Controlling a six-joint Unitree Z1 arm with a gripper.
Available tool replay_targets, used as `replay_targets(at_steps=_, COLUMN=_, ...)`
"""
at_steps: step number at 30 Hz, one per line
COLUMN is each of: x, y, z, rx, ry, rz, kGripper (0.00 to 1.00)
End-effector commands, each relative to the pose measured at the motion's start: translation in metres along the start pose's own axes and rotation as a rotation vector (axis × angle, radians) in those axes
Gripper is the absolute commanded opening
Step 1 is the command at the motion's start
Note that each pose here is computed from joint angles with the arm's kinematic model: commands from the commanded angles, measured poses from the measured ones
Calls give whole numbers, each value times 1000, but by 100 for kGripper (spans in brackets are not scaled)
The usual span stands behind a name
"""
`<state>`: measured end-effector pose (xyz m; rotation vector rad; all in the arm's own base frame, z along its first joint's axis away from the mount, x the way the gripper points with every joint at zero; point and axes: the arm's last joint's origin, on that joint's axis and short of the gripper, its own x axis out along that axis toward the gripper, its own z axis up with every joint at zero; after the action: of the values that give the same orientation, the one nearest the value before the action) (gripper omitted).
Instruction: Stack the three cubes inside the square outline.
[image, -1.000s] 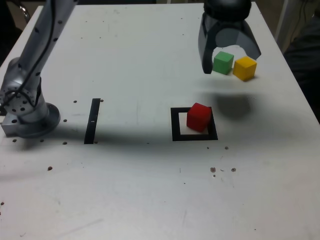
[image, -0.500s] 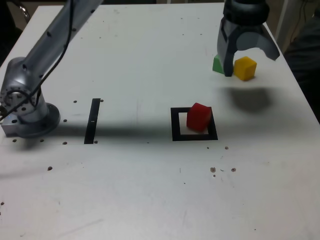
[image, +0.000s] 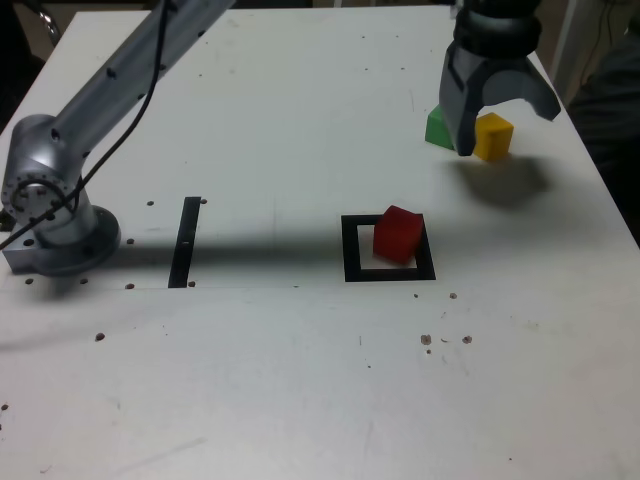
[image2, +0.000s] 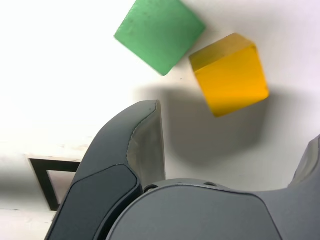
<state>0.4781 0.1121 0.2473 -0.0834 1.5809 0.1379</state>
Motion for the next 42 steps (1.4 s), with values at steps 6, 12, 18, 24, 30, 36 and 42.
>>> replay_targets(at_steps=6, x=5, y=12, z=6, rx=-83, ry=-16, rz=-15, kGripper=100)
replay_targets(at_steps=12, x=7, y=23, z=7, rx=-133, ry=-20, rz=-20, kGripper=100)
replay_targets(at_steps=18, x=14, y=33, z=11, rx=-159, ry=-20, rz=-36, kGripper=99)
replay_targets(at_steps=24, x=26, y=43, z=15, rx=-181, ry=-16, rz=-59, kGripper=98)
replay_targets(at_steps=30, x=34, y=47, z=17, rx=-189, ry=-8, rz=-68, kGripper=97)
replay_targets(at_steps=36, x=37, y=48, z=17, rx=-193, ry=-2, rz=-74, kGripper=93)
replay_targets(at_steps=42, x=37, y=47, z=16, rx=-205, ry=10, rz=-87, kGripper=79)
